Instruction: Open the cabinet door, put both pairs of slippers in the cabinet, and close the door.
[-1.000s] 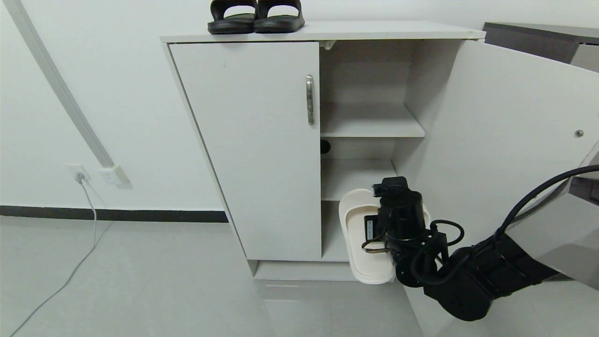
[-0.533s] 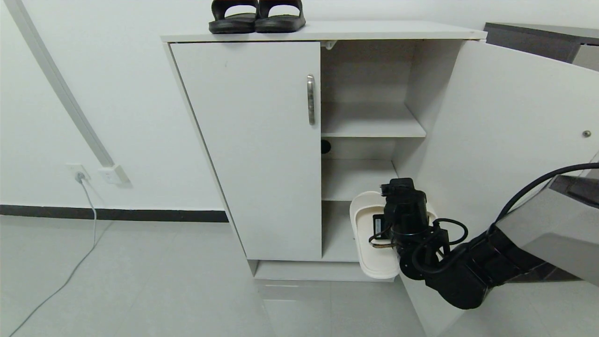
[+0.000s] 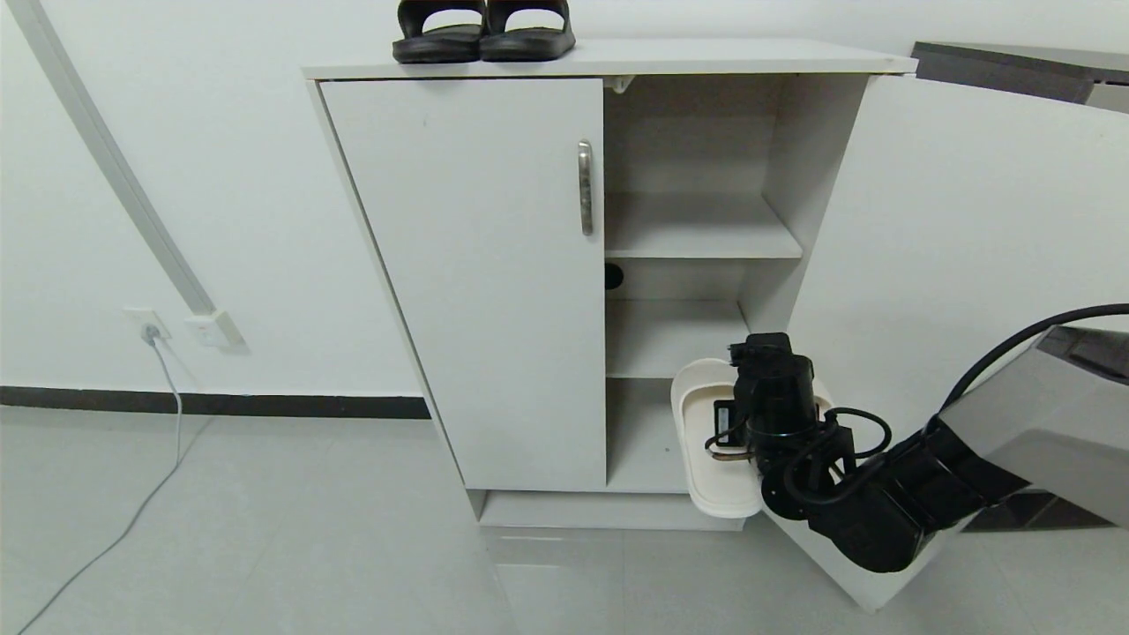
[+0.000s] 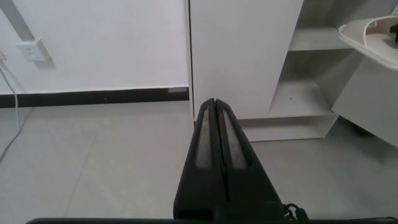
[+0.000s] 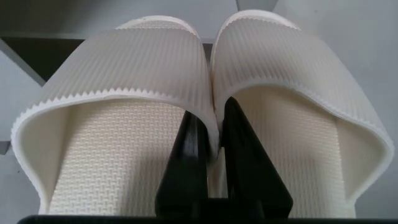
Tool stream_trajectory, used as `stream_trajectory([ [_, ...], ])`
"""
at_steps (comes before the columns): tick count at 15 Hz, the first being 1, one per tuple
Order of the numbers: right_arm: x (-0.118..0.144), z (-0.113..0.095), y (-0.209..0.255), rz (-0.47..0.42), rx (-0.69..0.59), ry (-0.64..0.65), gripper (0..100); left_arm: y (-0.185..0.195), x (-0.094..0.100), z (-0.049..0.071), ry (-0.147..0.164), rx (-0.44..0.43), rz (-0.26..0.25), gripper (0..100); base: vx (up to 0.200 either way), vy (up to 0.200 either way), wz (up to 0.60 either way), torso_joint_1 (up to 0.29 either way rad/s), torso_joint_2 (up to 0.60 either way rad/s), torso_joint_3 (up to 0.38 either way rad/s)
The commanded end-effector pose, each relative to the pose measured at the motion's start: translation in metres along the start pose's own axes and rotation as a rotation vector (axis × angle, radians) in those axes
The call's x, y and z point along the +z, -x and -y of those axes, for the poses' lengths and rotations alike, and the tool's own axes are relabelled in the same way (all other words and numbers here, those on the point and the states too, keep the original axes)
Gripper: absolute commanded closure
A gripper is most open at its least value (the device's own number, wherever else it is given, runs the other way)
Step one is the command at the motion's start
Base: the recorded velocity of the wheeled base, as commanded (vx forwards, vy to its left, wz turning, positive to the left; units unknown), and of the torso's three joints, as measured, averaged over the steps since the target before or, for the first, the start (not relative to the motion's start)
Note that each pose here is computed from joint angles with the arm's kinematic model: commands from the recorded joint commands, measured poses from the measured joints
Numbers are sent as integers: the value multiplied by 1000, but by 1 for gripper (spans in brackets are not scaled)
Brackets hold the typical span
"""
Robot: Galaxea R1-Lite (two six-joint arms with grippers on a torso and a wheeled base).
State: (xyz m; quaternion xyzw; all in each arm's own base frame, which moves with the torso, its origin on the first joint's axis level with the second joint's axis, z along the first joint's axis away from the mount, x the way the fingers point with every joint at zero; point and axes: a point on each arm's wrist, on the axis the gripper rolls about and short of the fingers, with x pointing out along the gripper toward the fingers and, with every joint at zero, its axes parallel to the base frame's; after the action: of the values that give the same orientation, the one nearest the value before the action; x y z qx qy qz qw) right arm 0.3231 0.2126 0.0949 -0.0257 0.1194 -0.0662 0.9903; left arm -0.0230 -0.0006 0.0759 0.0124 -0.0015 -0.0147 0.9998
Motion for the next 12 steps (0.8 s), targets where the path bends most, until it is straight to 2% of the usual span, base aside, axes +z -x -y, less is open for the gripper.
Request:
stream_trajectory([
  [1,0,0,0,1,1,0,100,0,0,0,0,0,-3,100,0,0,0,0,0,0],
  [4,0,-1,1,0,3,1,100,0,0,0,0,0,-3,100,0,0,0,0,0,0],
  [8,1,-40,28,34,156,-6,100,0,0,0,0,0,-3,100,0,0,0,0,0,0],
  [10,-1,-46,29,36,205,-12,100,0,0,0,0,0,-3,100,0,0,0,0,0,0],
  [12,-3,-48,25,34,199,-23,100,0,0,0,0,0,-3,100,0,0,0,0,0,0],
])
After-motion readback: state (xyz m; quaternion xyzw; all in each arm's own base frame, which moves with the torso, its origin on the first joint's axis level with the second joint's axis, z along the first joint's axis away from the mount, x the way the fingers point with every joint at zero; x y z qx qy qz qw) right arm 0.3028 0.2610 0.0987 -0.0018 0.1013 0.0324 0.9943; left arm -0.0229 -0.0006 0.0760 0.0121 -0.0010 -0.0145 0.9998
